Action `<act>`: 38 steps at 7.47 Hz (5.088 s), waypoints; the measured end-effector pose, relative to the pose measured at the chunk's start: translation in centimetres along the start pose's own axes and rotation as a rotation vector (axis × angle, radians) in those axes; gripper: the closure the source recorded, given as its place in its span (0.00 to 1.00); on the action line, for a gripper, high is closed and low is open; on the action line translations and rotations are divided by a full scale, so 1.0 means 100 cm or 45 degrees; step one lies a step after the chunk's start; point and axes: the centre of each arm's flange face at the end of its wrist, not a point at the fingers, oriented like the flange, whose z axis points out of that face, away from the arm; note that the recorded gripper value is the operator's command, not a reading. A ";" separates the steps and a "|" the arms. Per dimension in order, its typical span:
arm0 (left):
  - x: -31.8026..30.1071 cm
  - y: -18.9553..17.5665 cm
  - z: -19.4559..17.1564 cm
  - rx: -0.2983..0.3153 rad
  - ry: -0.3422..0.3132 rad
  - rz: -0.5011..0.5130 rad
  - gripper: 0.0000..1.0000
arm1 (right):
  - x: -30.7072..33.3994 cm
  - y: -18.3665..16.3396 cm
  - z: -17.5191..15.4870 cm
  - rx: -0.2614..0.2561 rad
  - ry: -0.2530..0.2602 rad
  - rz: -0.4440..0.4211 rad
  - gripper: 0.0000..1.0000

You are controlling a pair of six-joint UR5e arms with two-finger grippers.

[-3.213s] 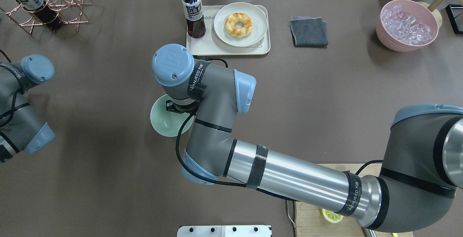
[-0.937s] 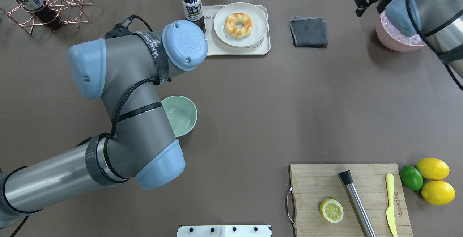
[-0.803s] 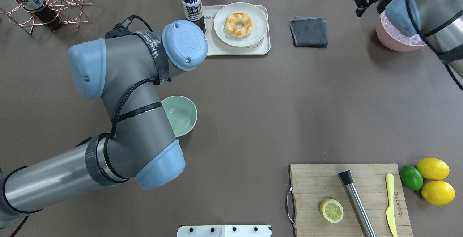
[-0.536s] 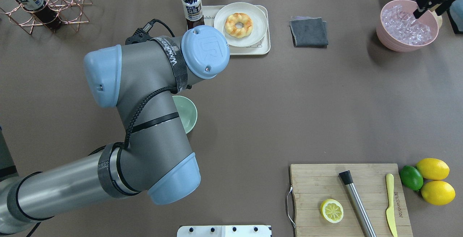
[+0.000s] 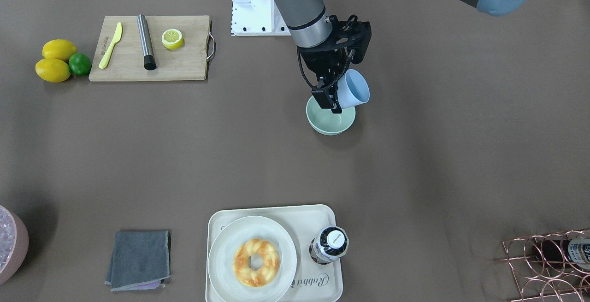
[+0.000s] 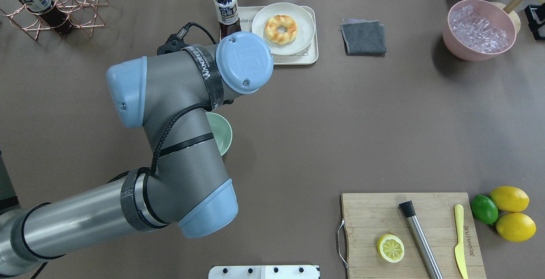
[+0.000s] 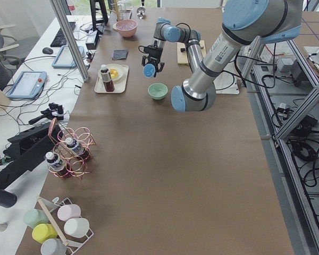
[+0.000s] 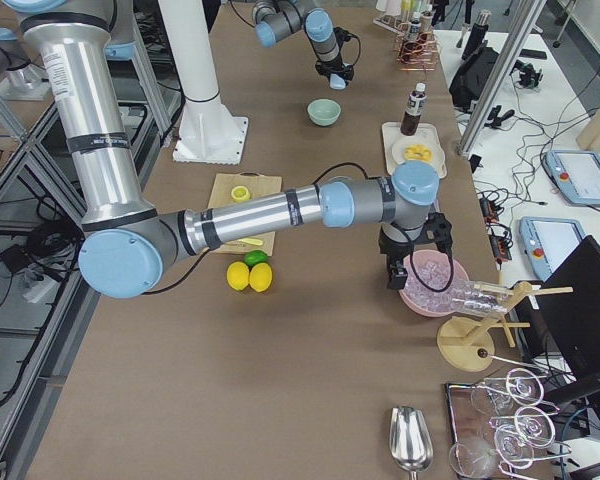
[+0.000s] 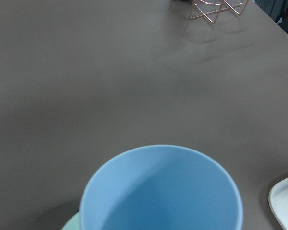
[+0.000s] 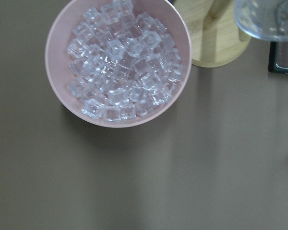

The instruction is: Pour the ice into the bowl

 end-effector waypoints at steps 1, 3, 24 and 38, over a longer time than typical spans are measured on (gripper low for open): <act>0.002 0.004 0.010 -0.026 0.026 -0.023 0.45 | 0.018 0.014 0.004 -0.005 0.010 0.031 0.01; 0.006 0.014 0.016 -0.093 0.077 -0.080 0.46 | 0.039 0.036 0.009 -0.016 0.025 0.078 0.01; -0.025 0.035 0.072 -0.446 0.324 -0.963 0.47 | 0.088 0.091 0.031 0.015 0.027 0.110 0.01; -0.058 0.050 0.091 -0.549 0.540 -1.376 0.47 | 0.085 0.092 0.022 0.029 0.031 0.115 0.01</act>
